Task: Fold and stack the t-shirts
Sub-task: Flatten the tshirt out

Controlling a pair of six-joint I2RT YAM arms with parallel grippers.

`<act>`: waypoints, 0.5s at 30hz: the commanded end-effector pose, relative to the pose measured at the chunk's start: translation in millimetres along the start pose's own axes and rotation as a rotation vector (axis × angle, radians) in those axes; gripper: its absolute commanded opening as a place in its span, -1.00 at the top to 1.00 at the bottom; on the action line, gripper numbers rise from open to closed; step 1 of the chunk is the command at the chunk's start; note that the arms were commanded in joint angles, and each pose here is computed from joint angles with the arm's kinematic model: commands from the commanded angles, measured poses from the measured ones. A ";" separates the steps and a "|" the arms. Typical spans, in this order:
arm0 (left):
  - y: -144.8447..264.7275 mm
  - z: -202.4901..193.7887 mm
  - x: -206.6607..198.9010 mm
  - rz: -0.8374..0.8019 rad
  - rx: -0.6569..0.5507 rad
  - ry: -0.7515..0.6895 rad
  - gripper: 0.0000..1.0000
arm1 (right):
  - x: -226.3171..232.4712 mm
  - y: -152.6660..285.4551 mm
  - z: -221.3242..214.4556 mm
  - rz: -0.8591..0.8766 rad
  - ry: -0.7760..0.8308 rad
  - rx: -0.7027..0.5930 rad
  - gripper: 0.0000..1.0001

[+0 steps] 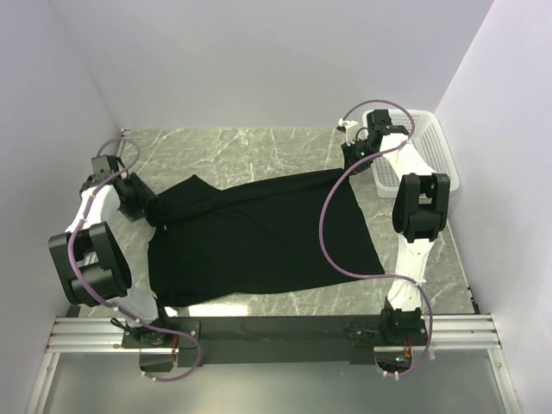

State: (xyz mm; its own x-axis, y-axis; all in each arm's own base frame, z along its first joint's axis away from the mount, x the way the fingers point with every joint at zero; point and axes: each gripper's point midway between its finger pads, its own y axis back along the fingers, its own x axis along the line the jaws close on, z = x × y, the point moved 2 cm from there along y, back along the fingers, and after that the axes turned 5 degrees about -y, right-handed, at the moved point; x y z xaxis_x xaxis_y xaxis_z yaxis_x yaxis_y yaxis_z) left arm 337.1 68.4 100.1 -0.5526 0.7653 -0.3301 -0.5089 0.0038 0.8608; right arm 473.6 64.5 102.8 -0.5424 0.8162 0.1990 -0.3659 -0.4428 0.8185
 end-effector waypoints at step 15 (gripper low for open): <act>-24.8 39.2 -19.9 -0.049 0.000 -0.044 -0.17 | -3.7 21.2 21.4 -0.036 0.031 -0.067 1.00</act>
State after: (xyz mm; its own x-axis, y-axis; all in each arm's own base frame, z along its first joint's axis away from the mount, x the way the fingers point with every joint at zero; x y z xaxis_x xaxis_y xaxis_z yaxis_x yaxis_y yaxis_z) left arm 377.3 80.6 92.5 -0.5364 0.7752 -0.3336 -0.5064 0.0206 0.8621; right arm 473.8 64.5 103.1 -0.5425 0.8163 0.1982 -0.3669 -0.4425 0.8183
